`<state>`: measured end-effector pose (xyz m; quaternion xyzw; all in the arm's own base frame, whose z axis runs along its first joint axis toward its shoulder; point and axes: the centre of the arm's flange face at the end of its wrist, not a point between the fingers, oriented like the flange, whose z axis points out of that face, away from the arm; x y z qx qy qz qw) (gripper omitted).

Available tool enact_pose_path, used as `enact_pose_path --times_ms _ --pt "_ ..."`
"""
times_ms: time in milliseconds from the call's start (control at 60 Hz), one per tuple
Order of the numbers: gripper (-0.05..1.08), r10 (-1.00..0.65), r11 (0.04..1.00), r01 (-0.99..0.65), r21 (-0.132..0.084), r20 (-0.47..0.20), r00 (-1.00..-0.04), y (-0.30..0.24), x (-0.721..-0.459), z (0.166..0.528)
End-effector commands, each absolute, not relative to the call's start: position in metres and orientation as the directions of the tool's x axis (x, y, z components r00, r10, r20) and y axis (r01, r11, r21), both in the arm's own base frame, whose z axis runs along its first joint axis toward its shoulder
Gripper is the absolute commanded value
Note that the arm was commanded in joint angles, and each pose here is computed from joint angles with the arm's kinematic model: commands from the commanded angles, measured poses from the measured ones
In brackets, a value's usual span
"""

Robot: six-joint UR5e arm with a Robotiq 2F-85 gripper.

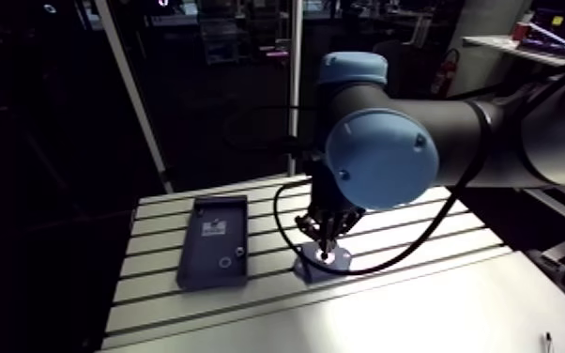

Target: Pick up the bearing and press it into the housing until flush.

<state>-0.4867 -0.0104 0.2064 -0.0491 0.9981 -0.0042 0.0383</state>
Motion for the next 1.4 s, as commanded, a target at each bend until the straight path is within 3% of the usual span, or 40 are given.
enact_pose_path --times_ms 17,117,133,150,167,183,200,217,350,450,800,1100,1200,1400 --pt "0.9 -0.103 0.995 -0.102 -0.01 -0.078 -0.992 -0.013 -0.485 0.229" --pt "0.86 -0.101 0.995 -0.101 -0.009 -0.074 -0.992 -0.013 -0.485 0.244" --pt "0.66 -0.101 0.995 -0.101 -0.007 -0.079 -0.992 -0.012 -0.486 0.25" --pt "0.66 -0.101 0.995 -0.101 -0.007 -0.079 -0.992 -0.012 -0.486 0.25" --pt "0.28 -0.101 0.995 -0.101 -0.006 -0.091 -0.991 -0.012 -0.486 0.256" --pt "0.28 -0.101 0.995 -0.101 -0.006 -0.091 -0.991 -0.012 -0.486 0.256" --pt "0.02 -0.102 0.995 -0.101 -0.009 -0.107 -0.989 -0.012 -0.485 0.261" --pt "0.0 -0.103 0.995 -0.103 -0.012 -0.121 -0.987 -0.013 -0.484 0.268" --pt "0.0 -0.095 0.995 -0.093 -0.017 -0.129 -0.987 -0.012 -0.492 0.3" --pt "0.0 -0.09 0.996 -0.086 -0.032 -0.164 -0.982 -0.013 -0.498 0.326" --pt "0.0 -0.071 0.997 -0.071 -0.005 -0.142 -0.987 -0.037 -0.503 0.424" --pt "0.01 -0.045 0.999 -0.047 0.018 -0.096 -0.994 -0.039 -0.496 0.449" --pt "0.01 -0.037 0.998 -0.041 0.05 -0.079 -0.996 -0.042 -0.496 0.461" --pt "0.01 -0.054 0.997 -0.058 0.042 -0.079 -0.995 -0.05 -0.494 0.468"
